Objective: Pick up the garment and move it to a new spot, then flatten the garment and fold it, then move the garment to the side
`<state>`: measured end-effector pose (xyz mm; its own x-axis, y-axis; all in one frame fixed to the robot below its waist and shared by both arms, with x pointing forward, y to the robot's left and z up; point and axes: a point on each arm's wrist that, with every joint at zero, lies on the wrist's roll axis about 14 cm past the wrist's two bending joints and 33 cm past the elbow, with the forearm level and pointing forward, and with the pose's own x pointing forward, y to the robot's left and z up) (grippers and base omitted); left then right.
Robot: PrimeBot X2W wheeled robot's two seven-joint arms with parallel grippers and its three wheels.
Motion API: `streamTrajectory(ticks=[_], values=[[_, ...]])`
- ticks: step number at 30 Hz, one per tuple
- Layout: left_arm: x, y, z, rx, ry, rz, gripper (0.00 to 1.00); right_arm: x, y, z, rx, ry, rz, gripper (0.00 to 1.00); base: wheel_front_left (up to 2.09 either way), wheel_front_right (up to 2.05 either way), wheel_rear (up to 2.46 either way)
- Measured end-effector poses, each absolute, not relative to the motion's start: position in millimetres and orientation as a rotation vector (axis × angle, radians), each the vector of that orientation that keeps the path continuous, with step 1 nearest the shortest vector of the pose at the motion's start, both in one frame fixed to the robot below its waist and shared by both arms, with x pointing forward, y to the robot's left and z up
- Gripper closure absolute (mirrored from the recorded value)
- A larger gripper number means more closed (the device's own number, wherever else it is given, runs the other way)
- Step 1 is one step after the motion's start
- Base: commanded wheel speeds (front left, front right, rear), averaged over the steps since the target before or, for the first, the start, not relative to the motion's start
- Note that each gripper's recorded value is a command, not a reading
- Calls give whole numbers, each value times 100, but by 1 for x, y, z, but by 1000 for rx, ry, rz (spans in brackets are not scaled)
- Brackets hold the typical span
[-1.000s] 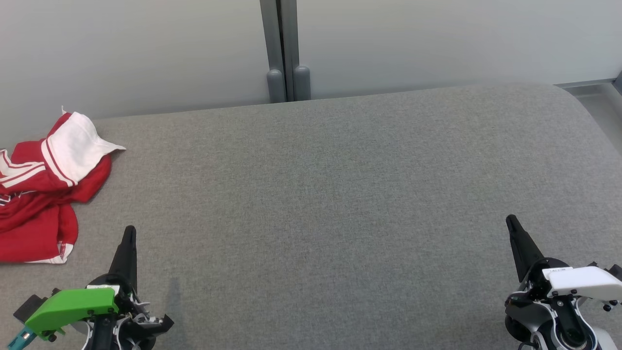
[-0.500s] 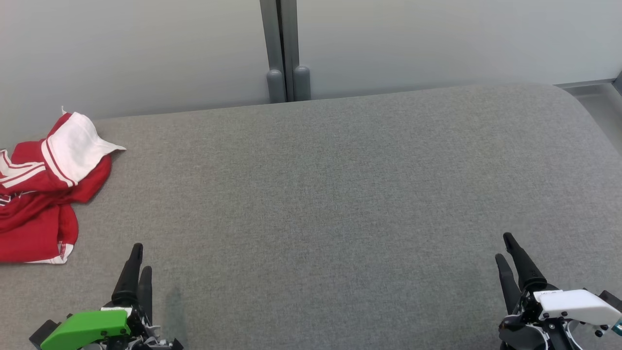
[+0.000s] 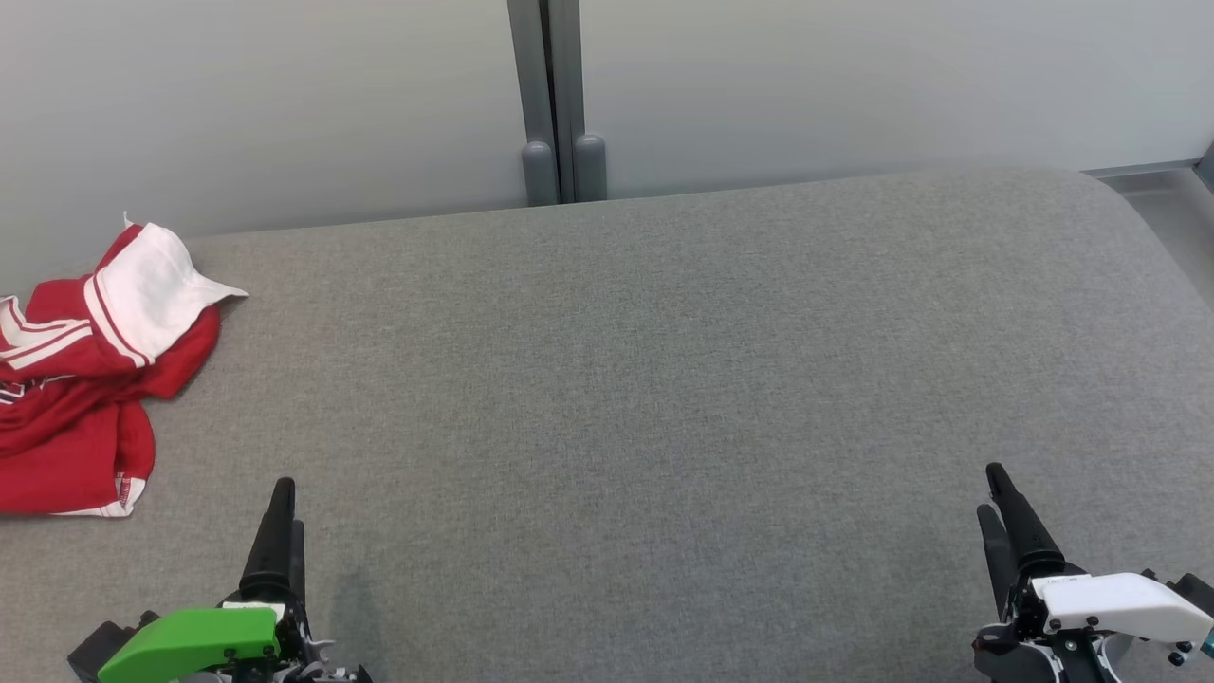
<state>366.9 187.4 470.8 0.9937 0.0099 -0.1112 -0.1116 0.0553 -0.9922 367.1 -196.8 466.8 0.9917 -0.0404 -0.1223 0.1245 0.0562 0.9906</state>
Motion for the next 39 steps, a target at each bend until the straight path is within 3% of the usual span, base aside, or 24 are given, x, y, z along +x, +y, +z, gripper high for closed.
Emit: streamTrajectory(ticks=[39], values=[[366, 162, 504, -753, 24, -6, 0, 368, -188, 515, 672, -53, 4, 0, 0, 0, 0]])
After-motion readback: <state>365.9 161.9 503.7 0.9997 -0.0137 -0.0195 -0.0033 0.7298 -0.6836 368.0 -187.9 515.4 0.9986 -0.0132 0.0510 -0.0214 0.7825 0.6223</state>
